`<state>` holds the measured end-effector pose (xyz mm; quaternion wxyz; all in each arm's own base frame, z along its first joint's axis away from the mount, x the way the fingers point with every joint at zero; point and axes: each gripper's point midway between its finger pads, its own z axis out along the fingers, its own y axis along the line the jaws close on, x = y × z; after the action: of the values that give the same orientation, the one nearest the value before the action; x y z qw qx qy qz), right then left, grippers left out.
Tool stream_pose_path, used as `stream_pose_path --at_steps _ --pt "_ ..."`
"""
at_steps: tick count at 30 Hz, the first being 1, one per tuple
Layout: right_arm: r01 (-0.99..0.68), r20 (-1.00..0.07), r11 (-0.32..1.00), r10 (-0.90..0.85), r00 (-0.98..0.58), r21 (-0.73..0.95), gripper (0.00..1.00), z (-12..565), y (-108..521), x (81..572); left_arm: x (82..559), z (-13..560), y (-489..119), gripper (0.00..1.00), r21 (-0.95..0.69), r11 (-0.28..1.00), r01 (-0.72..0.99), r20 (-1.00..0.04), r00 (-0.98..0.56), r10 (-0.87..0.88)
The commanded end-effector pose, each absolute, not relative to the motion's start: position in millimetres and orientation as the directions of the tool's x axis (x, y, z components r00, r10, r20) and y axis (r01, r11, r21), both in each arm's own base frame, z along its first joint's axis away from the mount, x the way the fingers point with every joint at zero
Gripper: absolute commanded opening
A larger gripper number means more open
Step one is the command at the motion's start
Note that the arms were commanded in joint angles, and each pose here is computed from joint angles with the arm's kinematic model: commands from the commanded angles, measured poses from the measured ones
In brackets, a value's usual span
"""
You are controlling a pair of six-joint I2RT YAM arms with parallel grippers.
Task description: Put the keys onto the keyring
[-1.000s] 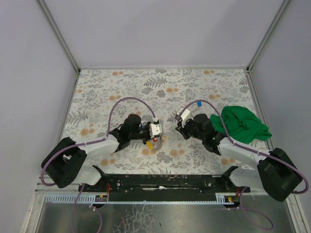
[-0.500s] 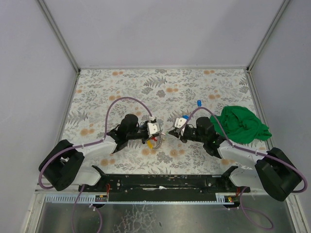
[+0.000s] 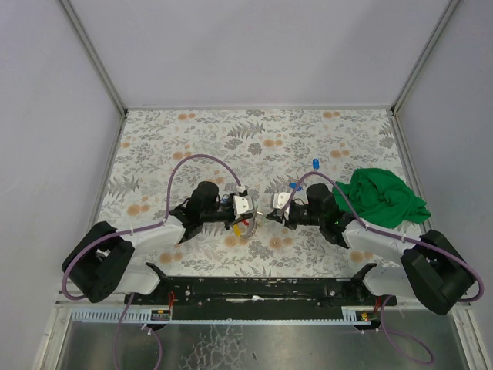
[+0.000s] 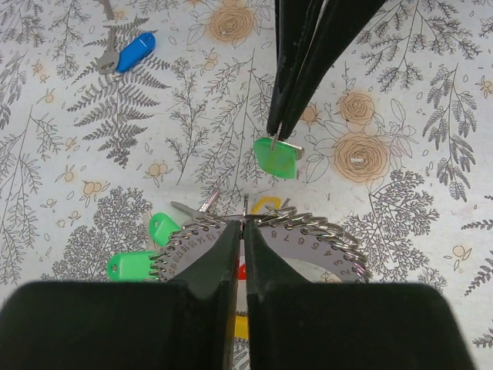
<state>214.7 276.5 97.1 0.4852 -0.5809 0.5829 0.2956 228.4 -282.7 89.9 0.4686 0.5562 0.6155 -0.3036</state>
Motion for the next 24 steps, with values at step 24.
stream_pose_path --at_steps 24 --pt "-0.749 -0.566 0.656 -0.583 -0.583 0.097 0.00 107.3 233.1 245.8 241.1 106.3 -288.2 0.00 0.186 0.221 0.957 -0.929 0.098 0.357"
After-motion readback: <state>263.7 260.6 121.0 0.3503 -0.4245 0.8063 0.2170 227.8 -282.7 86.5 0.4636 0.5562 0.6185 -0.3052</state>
